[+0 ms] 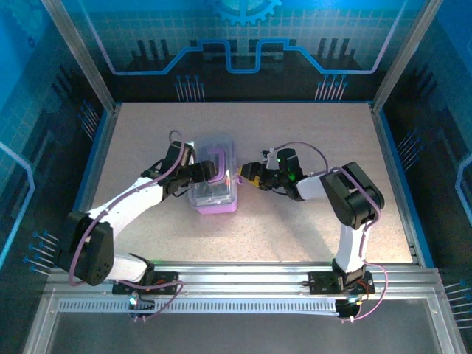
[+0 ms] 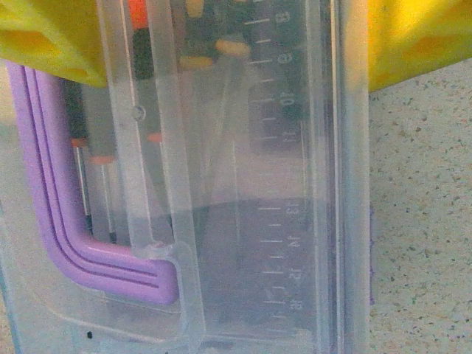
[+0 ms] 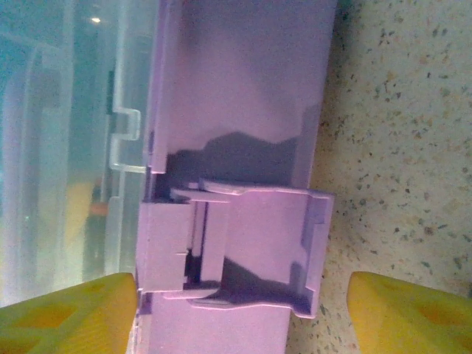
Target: Pack the tool kit
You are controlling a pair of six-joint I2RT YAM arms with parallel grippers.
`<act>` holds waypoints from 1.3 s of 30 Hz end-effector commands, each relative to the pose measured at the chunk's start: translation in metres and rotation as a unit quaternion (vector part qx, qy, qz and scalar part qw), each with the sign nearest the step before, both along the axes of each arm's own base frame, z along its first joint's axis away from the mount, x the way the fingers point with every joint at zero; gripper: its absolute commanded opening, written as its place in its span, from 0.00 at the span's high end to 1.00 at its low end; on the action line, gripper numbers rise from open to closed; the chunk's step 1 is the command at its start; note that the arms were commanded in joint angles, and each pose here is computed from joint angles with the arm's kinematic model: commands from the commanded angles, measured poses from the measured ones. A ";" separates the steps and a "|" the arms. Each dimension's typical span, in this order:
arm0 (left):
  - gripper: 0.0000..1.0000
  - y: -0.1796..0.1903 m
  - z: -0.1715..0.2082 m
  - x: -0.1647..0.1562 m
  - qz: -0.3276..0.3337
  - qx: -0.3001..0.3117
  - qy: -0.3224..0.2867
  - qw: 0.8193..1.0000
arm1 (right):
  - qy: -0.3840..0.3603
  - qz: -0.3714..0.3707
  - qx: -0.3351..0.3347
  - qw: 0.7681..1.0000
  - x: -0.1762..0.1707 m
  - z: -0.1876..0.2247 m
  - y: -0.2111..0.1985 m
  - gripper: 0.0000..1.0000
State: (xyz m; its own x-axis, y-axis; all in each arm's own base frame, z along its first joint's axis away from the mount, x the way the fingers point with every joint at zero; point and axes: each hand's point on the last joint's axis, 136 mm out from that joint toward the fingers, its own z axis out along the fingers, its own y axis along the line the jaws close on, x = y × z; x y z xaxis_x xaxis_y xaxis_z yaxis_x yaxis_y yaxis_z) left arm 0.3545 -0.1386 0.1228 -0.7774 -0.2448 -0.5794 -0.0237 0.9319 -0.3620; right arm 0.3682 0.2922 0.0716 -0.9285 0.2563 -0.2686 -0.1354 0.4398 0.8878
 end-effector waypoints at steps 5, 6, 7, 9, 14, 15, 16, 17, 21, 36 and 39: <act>0.37 0.029 -0.084 -0.086 0.012 0.040 0.197 0.979 | 0.003 0.019 0.037 0.999 0.004 0.009 0.018 0.23; 0.37 0.029 -0.084 -0.086 0.012 0.038 0.196 0.980 | 0.003 0.022 0.043 0.999 0.004 0.010 0.020 0.23; 0.37 0.029 -0.082 -0.086 0.011 0.038 0.193 0.980 | 0.004 0.023 0.047 0.999 0.003 0.011 0.021 0.23; 0.38 0.030 -0.081 -0.085 0.011 0.041 0.191 0.981 | 0.007 0.023 0.050 0.998 0.002 0.012 0.024 0.22; 0.38 0.029 -0.077 -0.085 0.008 0.038 0.186 0.982 | 0.009 0.024 0.060 0.998 0.000 0.016 0.029 0.22; 0.38 0.029 -0.076 -0.084 0.007 0.038 0.185 0.982 | 0.009 0.025 0.065 0.998 0.000 0.018 0.030 0.22; 0.38 0.029 -0.076 -0.085 0.008 0.038 0.185 0.982 | 0.011 0.027 0.074 0.997 0.000 0.020 0.031 0.22; 0.39 0.028 -0.075 -0.084 0.008 0.034 0.184 0.982 | 0.012 0.027 0.084 0.996 0.001 0.023 0.032 0.22; 0.39 0.027 -0.075 -0.084 0.007 0.029 0.180 0.983 | 0.010 0.026 0.109 0.994 0.001 0.033 0.034 0.23; 0.40 0.025 -0.071 -0.086 0.005 0.011 0.171 0.985 | 0.042 -0.007 0.040 0.998 0.002 0.003 0.009 0.19; 0.40 0.024 -0.074 -0.085 0.004 0.005 0.170 0.985 | 0.040 0.009 0.063 0.997 0.001 0.010 0.021 0.18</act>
State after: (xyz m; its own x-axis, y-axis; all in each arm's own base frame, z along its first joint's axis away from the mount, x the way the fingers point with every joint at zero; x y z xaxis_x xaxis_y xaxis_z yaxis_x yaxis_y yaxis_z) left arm 0.3397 -0.1282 0.1239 -0.7655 -0.2865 -0.5761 -0.0382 0.9141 -0.4038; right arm 0.3715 0.3040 0.0685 -0.9457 0.2938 -0.1392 -0.0278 0.3535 0.9350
